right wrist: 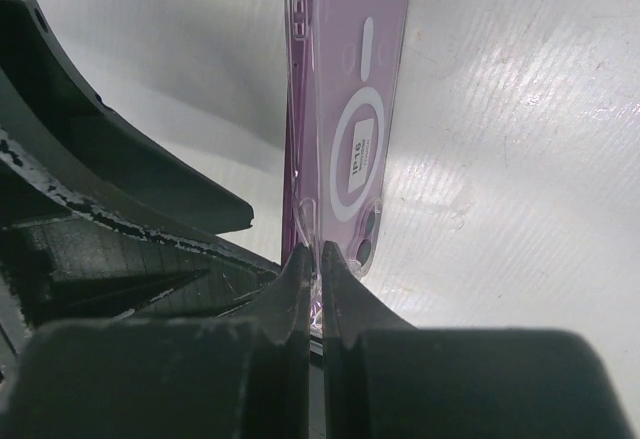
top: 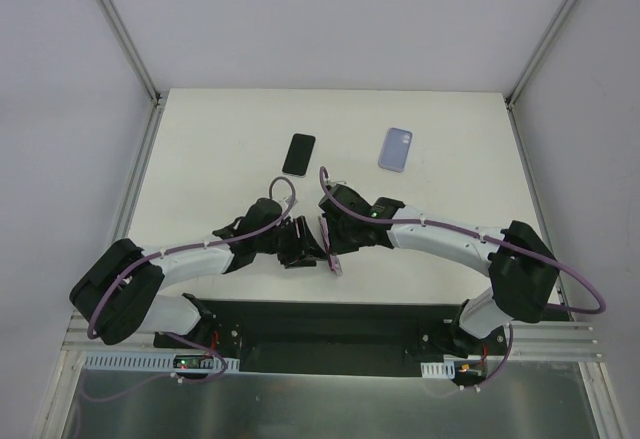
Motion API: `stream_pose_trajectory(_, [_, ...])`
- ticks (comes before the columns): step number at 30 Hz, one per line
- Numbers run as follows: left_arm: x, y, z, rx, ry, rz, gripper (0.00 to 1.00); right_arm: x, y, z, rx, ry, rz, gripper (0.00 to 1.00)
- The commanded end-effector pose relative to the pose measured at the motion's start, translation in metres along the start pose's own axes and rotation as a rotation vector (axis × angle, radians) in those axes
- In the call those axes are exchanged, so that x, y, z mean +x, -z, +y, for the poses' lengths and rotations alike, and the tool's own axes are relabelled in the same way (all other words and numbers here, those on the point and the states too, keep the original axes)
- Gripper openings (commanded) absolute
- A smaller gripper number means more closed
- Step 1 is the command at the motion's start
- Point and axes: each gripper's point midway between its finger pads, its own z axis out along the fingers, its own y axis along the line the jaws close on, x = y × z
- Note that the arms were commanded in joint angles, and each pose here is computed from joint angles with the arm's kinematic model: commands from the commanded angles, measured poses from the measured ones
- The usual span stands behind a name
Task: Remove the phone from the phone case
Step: Remove the phone case from the phone.
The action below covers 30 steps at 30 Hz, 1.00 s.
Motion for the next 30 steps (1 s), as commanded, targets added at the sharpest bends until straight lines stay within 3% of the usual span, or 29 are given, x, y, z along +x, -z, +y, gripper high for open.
stream_pose_trajectory(1, [-0.009, -0.005, -0.012, 0.006, -0.010, -0.039, 0.46, 0.009, -0.016, -0.008, 0.036, -0.024, 0.038, 0.01])
stream_pose_trajectory(14, [-0.005, -0.010, -0.018, 0.020, -0.025, -0.021, 0.44, 0.008, -0.015, -0.008, 0.037, -0.026, 0.033, 0.01])
stream_pose_trajectory(30, [-0.012, -0.016, -0.016, -0.075, -0.028, -0.097, 0.36, 0.009, -0.015, -0.007, 0.036, -0.028, 0.036, 0.01])
